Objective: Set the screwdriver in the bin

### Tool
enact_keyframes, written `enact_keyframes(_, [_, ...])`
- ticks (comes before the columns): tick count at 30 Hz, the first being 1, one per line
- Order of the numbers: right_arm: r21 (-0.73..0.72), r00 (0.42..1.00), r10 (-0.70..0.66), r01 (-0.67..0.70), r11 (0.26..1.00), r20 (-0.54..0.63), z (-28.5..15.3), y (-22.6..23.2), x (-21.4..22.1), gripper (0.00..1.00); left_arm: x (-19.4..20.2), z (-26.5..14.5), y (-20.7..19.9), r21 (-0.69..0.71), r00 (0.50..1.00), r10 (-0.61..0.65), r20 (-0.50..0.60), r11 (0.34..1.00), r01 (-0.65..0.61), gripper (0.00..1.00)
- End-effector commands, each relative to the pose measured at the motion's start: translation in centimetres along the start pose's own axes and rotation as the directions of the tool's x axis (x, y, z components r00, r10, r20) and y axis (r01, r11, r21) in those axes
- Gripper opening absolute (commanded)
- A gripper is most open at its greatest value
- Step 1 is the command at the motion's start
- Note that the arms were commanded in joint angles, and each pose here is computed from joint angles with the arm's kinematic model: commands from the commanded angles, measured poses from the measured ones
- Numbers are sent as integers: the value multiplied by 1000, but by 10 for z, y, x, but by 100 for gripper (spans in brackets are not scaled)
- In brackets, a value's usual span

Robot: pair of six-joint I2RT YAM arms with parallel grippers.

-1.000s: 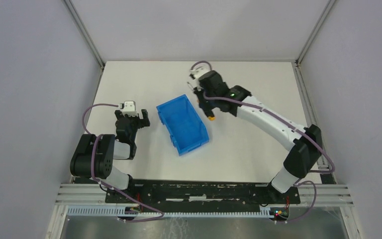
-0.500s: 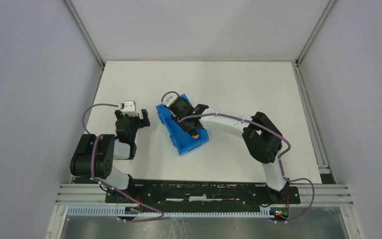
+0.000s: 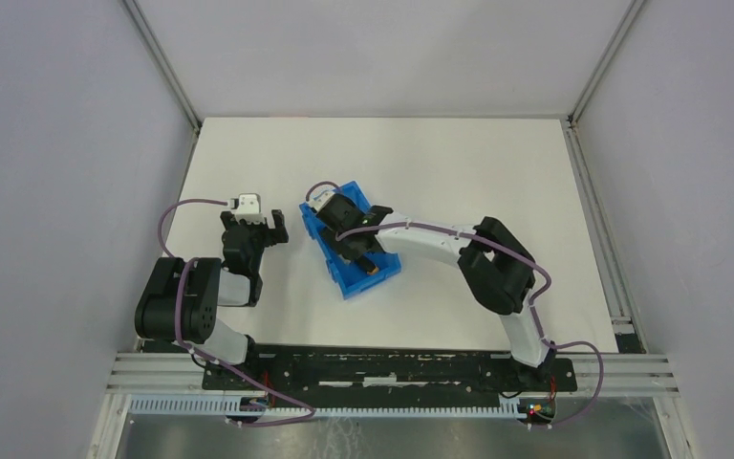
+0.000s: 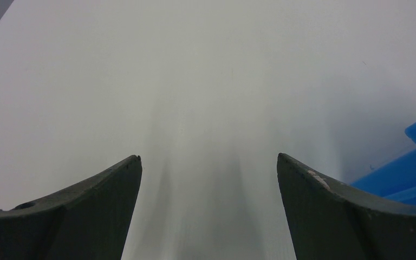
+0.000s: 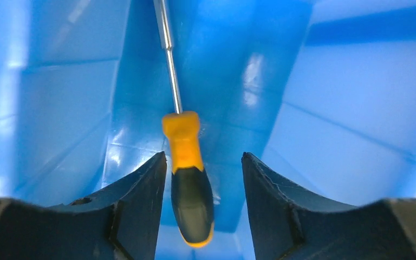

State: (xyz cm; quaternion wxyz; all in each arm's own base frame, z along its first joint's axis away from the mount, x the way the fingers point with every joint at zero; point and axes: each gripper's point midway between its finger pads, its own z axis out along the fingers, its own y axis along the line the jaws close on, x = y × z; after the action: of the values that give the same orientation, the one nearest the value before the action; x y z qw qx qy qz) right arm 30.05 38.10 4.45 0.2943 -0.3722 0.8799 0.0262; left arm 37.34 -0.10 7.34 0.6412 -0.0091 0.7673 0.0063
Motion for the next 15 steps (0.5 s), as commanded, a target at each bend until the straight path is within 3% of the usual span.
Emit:
enact_keyframes(1, [8, 955, 74, -80, 997, 288, -103, -22, -91, 61, -15, 4, 0, 1, 998, -19, 53, 1000, 19, 100])
enact_keyframes(3, [21, 925, 85, -100, 995, 370, -140, -36, -107, 67, -15, 4, 0, 1, 998, -19, 54, 1000, 19, 100])
enact_keyframes(7, [128, 873, 100, -181, 975, 477, -202, -83, -106, 98, -15, 4, 0, 1, 998, -19, 55, 1000, 19, 100])
enact_keyframes(11, [250, 841, 125, -294, 923, 527, -227, -137, -64, 98, -15, 4, 0, 1, 998, -19, 54, 1000, 19, 100])
enact_keyframes(15, [369, 781, 173, -462, 806, 600, -237, -184, 8, 98, -15, 4, 0, 1, 998, -19, 54, 1000, 19, 100])
